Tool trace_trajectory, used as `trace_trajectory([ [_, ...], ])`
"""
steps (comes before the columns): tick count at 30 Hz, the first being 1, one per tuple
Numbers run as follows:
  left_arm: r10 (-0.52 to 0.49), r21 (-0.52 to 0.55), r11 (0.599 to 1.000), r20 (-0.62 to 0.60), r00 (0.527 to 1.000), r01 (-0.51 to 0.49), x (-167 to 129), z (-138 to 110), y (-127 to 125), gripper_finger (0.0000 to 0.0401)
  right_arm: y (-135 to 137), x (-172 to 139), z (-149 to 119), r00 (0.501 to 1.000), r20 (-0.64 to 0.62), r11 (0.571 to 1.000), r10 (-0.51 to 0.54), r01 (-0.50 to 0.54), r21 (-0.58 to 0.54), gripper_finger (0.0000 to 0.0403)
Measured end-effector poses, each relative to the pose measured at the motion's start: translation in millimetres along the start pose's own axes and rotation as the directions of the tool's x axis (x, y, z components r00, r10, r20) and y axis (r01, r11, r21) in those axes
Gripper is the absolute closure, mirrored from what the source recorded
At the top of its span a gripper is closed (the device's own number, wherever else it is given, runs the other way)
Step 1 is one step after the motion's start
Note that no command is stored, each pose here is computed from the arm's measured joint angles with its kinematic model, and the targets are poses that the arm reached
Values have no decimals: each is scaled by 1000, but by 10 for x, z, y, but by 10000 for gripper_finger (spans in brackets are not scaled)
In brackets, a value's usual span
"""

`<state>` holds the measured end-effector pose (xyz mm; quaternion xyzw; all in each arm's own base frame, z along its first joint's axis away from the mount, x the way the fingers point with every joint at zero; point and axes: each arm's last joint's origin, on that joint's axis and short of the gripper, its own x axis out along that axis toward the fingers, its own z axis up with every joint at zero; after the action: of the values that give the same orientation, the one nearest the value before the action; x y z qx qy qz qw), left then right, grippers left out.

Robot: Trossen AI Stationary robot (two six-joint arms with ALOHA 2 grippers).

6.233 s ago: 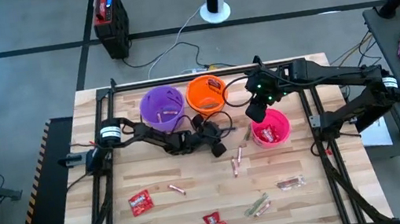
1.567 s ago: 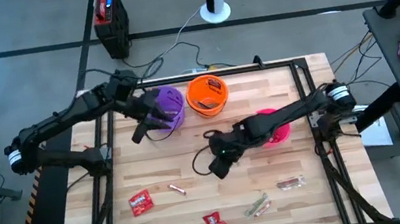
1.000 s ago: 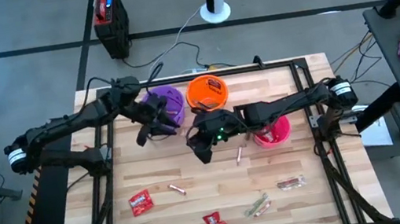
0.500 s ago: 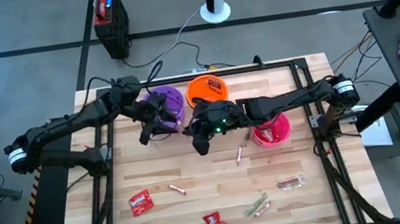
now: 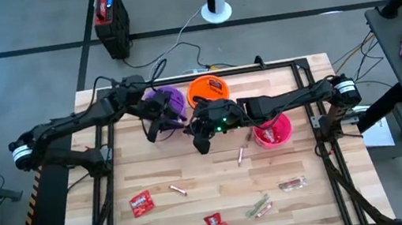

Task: Sort candy by brand, put in halloween buckets
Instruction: Put the white candy into the violet bucket

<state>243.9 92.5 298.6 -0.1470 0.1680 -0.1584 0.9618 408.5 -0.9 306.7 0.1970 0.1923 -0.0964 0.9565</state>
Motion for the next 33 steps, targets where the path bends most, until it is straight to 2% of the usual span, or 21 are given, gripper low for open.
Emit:
trace_trajectory([
  [4,-21,12,1000,27,999,21,16,32,7,302,-1,3,-2,1000,-1,1000,-1,1,2,376],
  [9,-23,23,999,33,999,22,-7,44,-10,377,-2,3,-1,1000,1,1000,-2,2,4,367],
  [14,-15,10,1000,32,999,15,-8,42,-6,374,-6,4,0,1000,8,1000,-18,18,9,321],
  [21,64,-30,998,48,997,-62,-69,56,59,376,-95,6,46,999,17,996,-38,37,85,267],
  [26,173,-70,983,43,984,-169,-205,136,147,376,-254,-34,129,998,12,991,-66,64,121,225],
  [28,263,-80,962,3,965,-262,-296,167,188,376,-339,-78,165,997,-12,989,-74,74,130,212],
  [30,407,-77,907,-93,909,-414,-391,151,232,376,-432,-137,181,994,-56,985,-97,104,135,202],
  [31,489,-60,862,-157,858,-503,-437,125,256,376,-471,-173,190,991,-74,983,-110,120,137,199],
  [33,632,-7,747,-300,714,-664,-524,34,320,376,-545,-264,200,982,-120,979,-144,160,127,195],
])
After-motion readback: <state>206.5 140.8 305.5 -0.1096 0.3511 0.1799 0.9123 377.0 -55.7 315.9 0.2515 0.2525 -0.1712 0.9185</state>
